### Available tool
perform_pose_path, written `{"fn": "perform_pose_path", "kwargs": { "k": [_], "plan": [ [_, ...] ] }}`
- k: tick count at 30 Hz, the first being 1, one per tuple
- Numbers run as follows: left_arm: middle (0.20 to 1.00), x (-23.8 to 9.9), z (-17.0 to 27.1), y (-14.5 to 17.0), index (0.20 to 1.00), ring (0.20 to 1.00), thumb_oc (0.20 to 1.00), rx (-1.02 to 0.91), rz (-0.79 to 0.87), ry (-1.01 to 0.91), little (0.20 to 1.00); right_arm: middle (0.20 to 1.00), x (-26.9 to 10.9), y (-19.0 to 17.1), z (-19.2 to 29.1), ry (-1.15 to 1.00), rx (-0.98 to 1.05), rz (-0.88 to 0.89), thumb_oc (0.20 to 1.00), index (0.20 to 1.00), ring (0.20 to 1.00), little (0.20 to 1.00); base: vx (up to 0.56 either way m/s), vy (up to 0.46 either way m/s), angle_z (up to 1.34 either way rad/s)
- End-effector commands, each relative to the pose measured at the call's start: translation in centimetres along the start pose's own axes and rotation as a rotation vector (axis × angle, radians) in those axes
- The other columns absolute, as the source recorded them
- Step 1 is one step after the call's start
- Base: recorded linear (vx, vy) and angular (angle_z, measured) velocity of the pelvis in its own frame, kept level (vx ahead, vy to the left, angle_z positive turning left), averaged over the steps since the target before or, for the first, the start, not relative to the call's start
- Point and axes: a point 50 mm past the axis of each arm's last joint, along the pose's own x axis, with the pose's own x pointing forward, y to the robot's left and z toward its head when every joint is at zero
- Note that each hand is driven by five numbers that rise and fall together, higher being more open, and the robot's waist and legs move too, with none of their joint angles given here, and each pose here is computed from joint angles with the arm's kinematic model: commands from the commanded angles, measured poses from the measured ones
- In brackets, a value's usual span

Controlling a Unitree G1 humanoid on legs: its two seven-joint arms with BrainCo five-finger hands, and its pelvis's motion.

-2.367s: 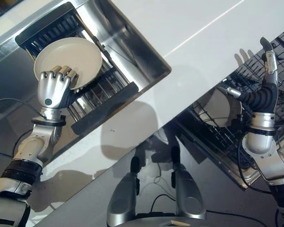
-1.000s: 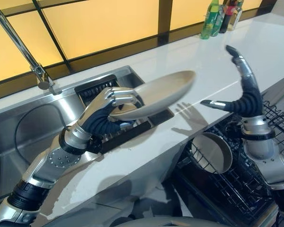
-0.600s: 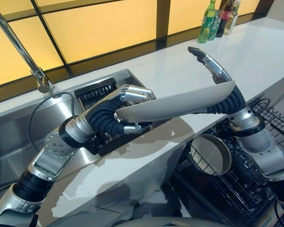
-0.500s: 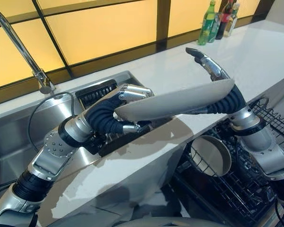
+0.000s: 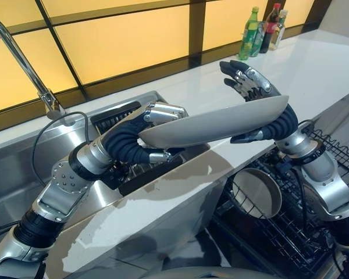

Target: Pick up plates and place into dishwasher.

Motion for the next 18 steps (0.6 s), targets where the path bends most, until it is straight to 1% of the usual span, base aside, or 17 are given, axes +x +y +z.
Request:
{"fn": "perform_pose_path", "kwargs": {
  "k": [1, 4, 8, 9, 10, 11, 18],
  "plan": [
    [0.2, 0.4, -0.3, 0.8, 0.2, 0.2, 0.2, -0.068, 0.04, -0.024, 0.2, 1.0, 0.6, 2.4, 1.5, -0.171, 0.207, 0.176, 1.0, 1.0, 1.0, 1.0, -0.01, -0.006, -0.06],
    [0.2, 0.7, -0.5, 0.4, 0.2, 0.2, 0.2, -0.107, 0.042, -0.041, 0.2, 1.0, 0.7, 3.4, 0.9, -0.192, 0.294, 0.231, 1.0, 1.0, 1.0, 1.0, -0.01, -0.004, -0.1],
    [0.2, 0.8, -0.9, 0.3, 0.2, 0.2, 0.2, -0.136, 0.055, -0.032, 0.2, 1.0, 0.8, 4.3, 0.8, -0.193, 0.309, 0.313, 1.0, 1.0, 1.0, 1.0, -0.01, 0.0, -0.04],
    [0.2, 0.8, -0.9, 0.2, 0.2, 0.2, 0.2, -0.136, 0.058, -0.029, 0.2, 0.94, 0.8, 4.4, 0.8, -0.194, 0.304, 0.323, 0.94, 0.94, 0.94, 0.94, 0.0, 0.0, 0.0],
    [0.2, 0.7, -1.0, 0.2, 0.2, 0.2, 0.2, -0.138, 0.063, -0.027, 0.2, 0.395, 0.8, 4.4, 0.9, -0.193, 0.293, 0.33, 0.395, 0.395, 0.395, 0.395, 0.0, 0.0, 0.0],
    [0.2, 0.7, -1.0, 0.2, 0.2, 0.2, 0.2, -0.137, 0.064, -0.026, 0.2, 0.2, 0.8, 4.5, 0.8, -0.187, 0.287, 0.334, 0.2, 0.2, 0.2, 0.2, 0.0, 0.0, 0.0],
    [0.2, 0.6, -1.0, 0.4, 0.2, 0.2, 0.2, -0.123, 0.075, -0.023, 0.2, 0.2, 0.8, 4.3, 0.7, -0.152, 0.231, 0.343, 0.2, 0.2, 0.2, 0.2, 0.0, 0.003, -0.01]
  ]
}}
